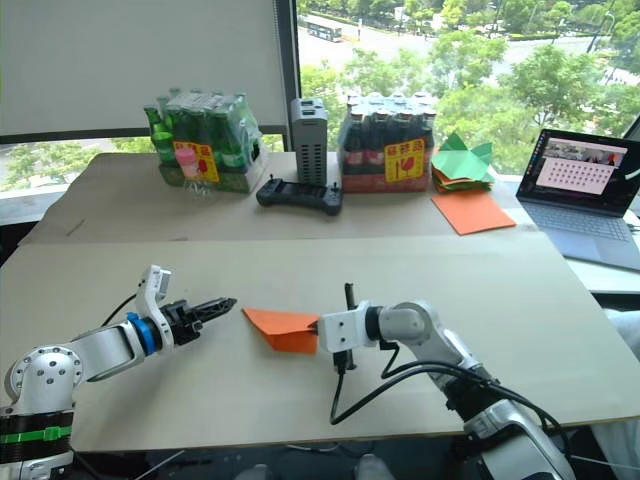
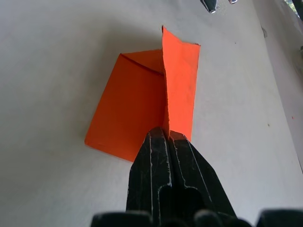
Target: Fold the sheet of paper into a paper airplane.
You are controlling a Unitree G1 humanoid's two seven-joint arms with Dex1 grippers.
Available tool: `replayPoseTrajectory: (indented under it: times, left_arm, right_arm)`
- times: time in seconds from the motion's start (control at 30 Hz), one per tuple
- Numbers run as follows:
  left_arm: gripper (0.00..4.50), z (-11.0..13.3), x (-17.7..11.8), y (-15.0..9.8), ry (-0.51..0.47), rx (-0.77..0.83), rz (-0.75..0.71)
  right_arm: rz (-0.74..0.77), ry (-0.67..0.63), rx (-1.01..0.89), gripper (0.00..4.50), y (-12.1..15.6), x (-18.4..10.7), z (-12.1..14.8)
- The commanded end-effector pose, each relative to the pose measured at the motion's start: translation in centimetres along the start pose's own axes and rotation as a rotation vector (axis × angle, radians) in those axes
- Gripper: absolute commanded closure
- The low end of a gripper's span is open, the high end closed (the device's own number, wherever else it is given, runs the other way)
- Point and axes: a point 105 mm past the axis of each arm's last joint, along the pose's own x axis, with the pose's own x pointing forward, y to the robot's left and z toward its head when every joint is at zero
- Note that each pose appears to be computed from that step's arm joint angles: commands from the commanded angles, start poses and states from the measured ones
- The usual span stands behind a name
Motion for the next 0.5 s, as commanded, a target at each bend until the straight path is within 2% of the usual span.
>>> replayPoseTrajectory:
  times: [0.03,0.3,0.43,0.5]
  left_arm:
    - [2.22,1.1,0.2,-1.1,0.005,0.188,-0.053]
    - [2.22,1.6,1.4,-0.3,0.051,0.453,-0.096]
    - [3.31,2.3,2.0,-0.6,0.038,0.496,-0.15]
    - [4.07,2.4,2.3,-0.7,0.043,0.509,-0.17]
  right_arm:
    - [-0.035,-0.035,-0.024,4.44,-1.1,-0.3,0.9]
    - [-0.046,-0.041,-0.018,4.44,-1.3,-0.2,1.0]
    - [-0.052,-0.038,-0.016,4.5,-1.4,-0.3,1.0]
    - [-0.055,-0.037,-0.014,4.5,-1.4,-0.4,1.0]
